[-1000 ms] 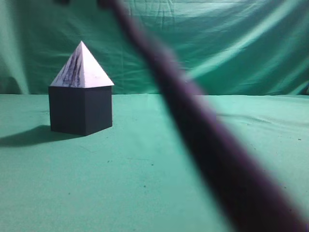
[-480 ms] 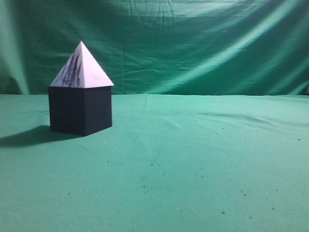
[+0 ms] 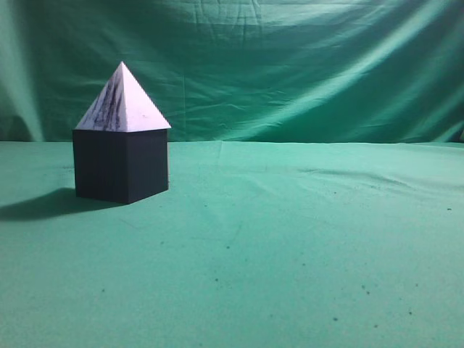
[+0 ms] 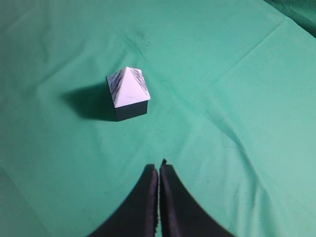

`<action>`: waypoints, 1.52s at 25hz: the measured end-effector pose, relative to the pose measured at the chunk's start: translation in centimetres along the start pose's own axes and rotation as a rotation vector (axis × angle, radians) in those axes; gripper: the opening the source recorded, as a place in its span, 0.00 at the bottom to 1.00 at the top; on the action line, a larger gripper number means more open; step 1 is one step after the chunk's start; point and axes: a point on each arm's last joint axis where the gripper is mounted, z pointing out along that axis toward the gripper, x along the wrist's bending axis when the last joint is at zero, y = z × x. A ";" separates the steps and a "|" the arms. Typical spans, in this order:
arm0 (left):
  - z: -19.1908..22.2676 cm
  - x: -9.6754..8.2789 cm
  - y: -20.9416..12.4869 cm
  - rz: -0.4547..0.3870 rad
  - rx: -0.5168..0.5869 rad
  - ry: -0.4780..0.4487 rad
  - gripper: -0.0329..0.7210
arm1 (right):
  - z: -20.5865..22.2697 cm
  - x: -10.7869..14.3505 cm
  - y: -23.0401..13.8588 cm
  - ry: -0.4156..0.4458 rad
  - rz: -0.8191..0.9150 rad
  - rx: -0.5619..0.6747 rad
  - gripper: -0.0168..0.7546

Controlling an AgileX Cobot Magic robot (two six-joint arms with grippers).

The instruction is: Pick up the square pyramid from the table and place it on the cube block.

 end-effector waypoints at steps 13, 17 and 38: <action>0.0 0.0 0.0 0.000 0.000 0.000 0.04 | -3.4 0.1 -8.0 -0.048 0.004 -0.143 0.02; 0.0 0.0 0.0 0.000 0.000 0.000 0.04 | -4.3 -0.3 -10.1 -0.109 0.033 -0.274 0.02; 0.0 0.0 0.0 0.000 0.000 0.000 0.04 | 1.1 -1.1 -26.8 -0.686 0.387 -0.496 0.02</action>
